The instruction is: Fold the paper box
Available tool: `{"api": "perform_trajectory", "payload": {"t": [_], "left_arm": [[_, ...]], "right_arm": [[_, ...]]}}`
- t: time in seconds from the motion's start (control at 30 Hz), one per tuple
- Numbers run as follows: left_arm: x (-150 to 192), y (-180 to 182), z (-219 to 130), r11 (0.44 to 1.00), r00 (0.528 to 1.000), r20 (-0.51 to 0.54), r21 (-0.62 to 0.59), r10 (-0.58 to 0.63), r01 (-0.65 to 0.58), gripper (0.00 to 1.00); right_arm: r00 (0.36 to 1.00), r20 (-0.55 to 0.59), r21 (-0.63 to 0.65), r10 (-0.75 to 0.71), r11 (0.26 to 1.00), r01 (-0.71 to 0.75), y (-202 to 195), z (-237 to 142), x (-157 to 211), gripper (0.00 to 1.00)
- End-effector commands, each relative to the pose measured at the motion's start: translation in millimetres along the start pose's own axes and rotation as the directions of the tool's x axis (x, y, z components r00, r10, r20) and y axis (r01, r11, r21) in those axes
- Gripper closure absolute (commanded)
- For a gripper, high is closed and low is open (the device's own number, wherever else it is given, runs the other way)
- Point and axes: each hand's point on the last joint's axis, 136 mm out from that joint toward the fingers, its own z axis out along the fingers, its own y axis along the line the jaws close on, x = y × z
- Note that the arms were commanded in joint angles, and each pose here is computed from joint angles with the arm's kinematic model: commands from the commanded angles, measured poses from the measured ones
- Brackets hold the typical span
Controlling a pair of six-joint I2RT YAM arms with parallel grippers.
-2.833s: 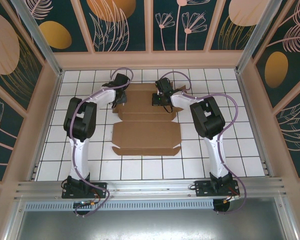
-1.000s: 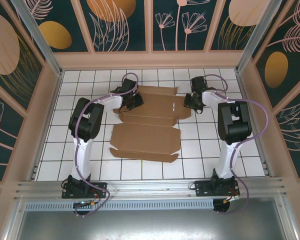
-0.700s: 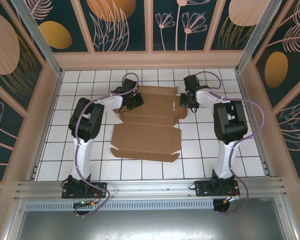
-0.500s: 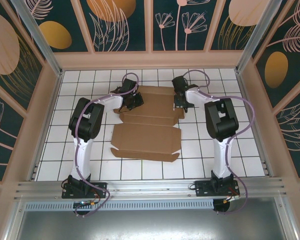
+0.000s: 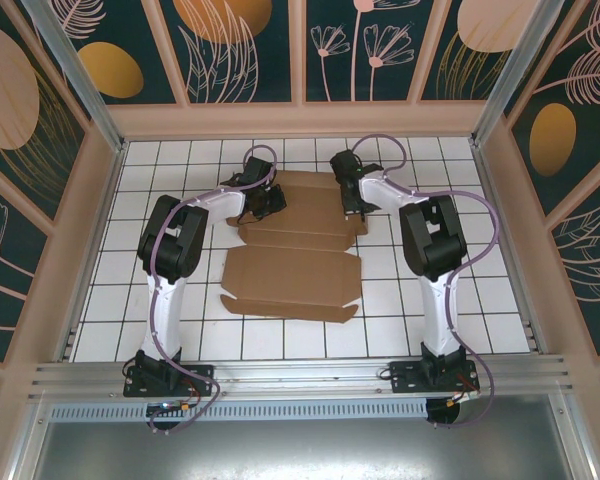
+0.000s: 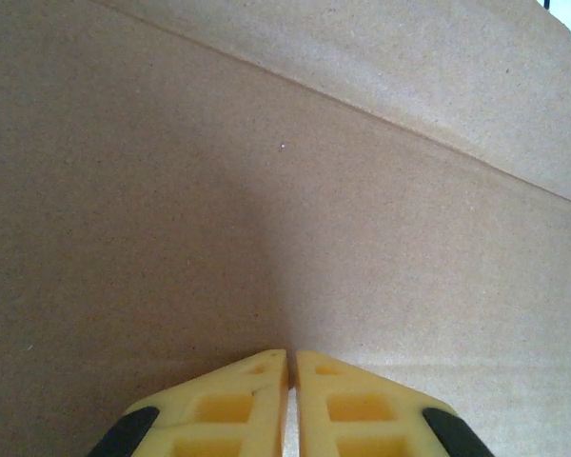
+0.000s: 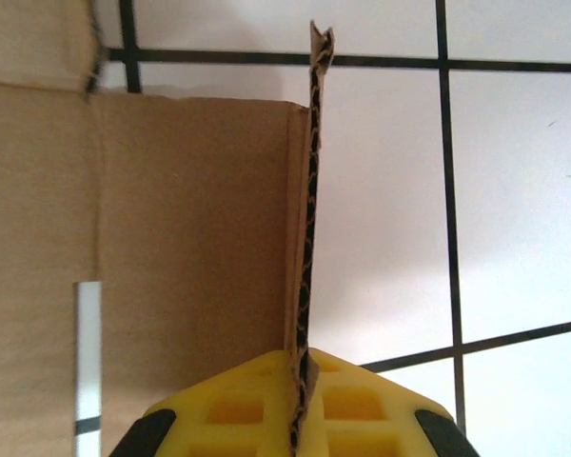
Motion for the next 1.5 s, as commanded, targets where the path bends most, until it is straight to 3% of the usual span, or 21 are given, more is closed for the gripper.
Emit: {"api": "perform_trajectory", "payload": {"t": [0.0, 0.27, 0.47, 0.57, 0.67, 0.77, 0.83, 0.93, 1.17, 1.47], "left_arm": [[24, 29, 16, 0.996, 0.997, -0.076, -0.091, -0.025, 0.019, 0.88], [22, 31, 14, 0.995, 0.997, -0.070, -0.102, -0.024, 0.016, 0.88], [23, 31, 14, 0.994, 0.997, -0.070, -0.105, -0.028, 0.020, 0.88], [23, 32, 14, 0.994, 0.997, -0.071, -0.104, -0.029, 0.022, 0.88], [22, 31, 13, 0.994, 0.997, -0.068, -0.104, -0.029, 0.022, 0.88], [22, 33, 13, 0.994, 0.997, -0.069, -0.107, -0.030, 0.023, 0.88], [22, 33, 12, 0.994, 0.997, -0.068, -0.107, -0.030, 0.023, 0.88], [21, 33, 12, 0.994, 0.997, -0.065, -0.109, -0.030, 0.023, 0.88], [20, 34, 12, 0.993, 0.998, -0.064, -0.112, -0.030, 0.022, 0.88], [21, 39, 15, 0.993, 0.997, -0.072, -0.119, -0.035, 0.026, 0.88]], "right_arm": [[0.999, 0.022, -0.093, -0.027, 0.995, 0.029, 37, -34, -12, 1.00], [0.971, 0.019, 0.094, -0.240, 0.967, 0.237, 87, -24, -11, 0.98], [0.978, 0.056, -0.040, -0.200, 0.978, 0.203, 129, -27, -21, 0.96], [0.979, 0.039, -0.038, -0.201, 0.979, 0.202, 135, -19, -19, 0.94], [0.979, 0.045, -0.020, -0.198, 0.980, 0.199, 130, -22, -22, 0.85], [0.980, 0.106, -0.060, -0.166, 0.983, 0.173, 124, -44, -35, 0.66], [0.977, 0.152, -0.087, -0.148, 0.983, 0.162, 118, -61, -44, 0.62], [0.976, 0.170, -0.073, -0.134, 0.986, 0.148, 98, -65, -47, 0.68], [0.973, 0.103, 0.063, -0.206, 0.978, 0.200, 59, -39, -28, 0.94], [0.912, 0.089, 0.393, -0.401, 0.855, 0.338, 34, -38, -25, 0.93]]}}
